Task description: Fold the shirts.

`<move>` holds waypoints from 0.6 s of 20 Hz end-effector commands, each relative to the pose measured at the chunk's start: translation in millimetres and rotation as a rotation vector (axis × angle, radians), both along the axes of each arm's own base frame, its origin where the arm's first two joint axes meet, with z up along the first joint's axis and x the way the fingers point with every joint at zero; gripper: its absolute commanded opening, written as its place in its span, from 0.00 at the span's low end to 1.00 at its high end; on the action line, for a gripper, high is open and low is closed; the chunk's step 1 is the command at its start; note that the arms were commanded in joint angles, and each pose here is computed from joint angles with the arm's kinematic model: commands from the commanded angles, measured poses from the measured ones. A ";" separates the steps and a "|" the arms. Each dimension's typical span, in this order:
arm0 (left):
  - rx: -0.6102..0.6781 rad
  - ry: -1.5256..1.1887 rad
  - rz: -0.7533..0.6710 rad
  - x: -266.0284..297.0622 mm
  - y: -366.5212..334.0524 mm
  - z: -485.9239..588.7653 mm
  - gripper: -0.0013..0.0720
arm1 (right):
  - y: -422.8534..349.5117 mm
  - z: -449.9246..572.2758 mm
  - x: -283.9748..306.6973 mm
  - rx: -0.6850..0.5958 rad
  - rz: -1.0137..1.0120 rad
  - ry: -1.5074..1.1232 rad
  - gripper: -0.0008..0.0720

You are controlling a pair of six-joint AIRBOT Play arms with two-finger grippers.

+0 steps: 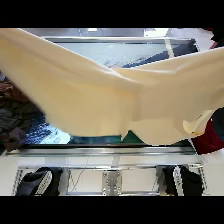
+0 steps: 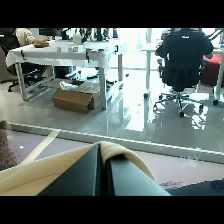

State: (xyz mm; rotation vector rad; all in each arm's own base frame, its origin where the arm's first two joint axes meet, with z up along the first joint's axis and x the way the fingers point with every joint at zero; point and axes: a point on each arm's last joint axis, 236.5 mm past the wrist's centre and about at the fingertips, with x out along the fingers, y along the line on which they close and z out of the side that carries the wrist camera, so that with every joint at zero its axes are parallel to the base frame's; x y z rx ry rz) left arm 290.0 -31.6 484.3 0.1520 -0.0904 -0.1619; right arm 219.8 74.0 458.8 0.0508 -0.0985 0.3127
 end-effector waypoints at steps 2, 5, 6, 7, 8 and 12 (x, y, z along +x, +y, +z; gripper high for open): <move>0.024 0.200 0.108 36.8 30.3 -46.4 0.03 | -12.3 -23.8 63.0 0.107 0.102 0.159 0.05; -0.015 0.500 0.083 100.0 34.3 -137.4 0.03 | -7.4 -91.2 137.9 0.177 0.218 0.386 0.05; -0.030 0.566 0.089 121.3 38.4 -163.3 0.03 | 5.0 -127.0 166.0 0.175 0.253 0.475 0.05; -0.043 0.622 0.105 142.1 44.7 -188.4 0.03 | 16.7 -166.2 193.0 0.153 0.258 0.554 0.05; -0.061 0.682 0.133 164.1 53.4 -217.8 0.03 | 29.4 -213.3 221.5 0.100 0.242 0.629 0.05; -0.097 0.927 0.165 222.5 64.7 -343.8 0.03 | 66.7 -362.6 302.7 0.047 0.150 0.808 0.05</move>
